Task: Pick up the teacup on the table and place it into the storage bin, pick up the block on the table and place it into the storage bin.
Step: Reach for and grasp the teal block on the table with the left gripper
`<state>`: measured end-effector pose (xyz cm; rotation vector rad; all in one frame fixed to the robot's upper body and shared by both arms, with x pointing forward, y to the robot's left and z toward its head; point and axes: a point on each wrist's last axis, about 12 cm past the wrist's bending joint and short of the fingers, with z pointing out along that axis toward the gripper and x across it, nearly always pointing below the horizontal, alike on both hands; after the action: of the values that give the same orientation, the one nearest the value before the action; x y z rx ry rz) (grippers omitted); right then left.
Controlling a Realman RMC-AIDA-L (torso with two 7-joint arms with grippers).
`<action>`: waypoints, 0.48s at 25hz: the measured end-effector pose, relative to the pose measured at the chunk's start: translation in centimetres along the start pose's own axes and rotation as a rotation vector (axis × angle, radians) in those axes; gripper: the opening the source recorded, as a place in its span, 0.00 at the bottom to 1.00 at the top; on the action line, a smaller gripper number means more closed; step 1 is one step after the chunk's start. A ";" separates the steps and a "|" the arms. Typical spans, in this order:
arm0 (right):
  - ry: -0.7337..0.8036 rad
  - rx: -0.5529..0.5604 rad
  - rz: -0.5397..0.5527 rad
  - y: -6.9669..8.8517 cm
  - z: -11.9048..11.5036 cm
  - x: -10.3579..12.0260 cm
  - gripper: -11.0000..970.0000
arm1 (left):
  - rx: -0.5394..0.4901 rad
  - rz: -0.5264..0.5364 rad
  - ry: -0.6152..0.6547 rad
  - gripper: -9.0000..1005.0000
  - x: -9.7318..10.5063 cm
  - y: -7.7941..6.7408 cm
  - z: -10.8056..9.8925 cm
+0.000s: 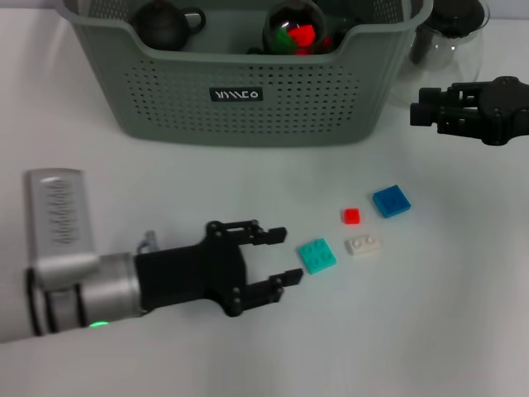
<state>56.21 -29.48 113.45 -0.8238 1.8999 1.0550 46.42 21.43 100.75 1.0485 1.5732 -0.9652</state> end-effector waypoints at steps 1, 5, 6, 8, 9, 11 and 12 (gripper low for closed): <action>-0.001 0.001 0.001 0.0 0.0 0.0 0.43 | -0.003 0.002 0.012 0.56 0.2 0.0 0.4; -0.001 0.002 0.004 0.0 -0.1 0.1 0.43 | -0.017 0.058 0.069 0.56 0.8 0.1 2.3; -0.001 0.003 0.005 0.0 -0.1 0.2 0.43 | -0.020 0.077 0.079 0.56 0.9 0.1 2.7; -0.001 0.004 0.007 0.0 -0.2 0.2 0.43 | -0.033 0.094 0.089 0.57 1.1 0.2 3.1; -0.002 0.005 0.007 0.0 -0.2 0.2 0.43 | -0.043 0.098 0.093 0.58 1.1 0.2 3.2; -0.001 0.006 0.007 0.0 -0.2 0.2 0.43 | -0.056 0.106 0.099 0.58 1.2 0.3 3.3; -0.001 0.005 0.007 0.0 -0.2 0.2 0.43 | -0.059 0.108 0.101 0.59 1.3 0.3 3.4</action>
<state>56.05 -29.71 113.32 -0.8138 1.9048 1.0538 47.49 18.57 98.77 1.1440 1.6001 -0.7984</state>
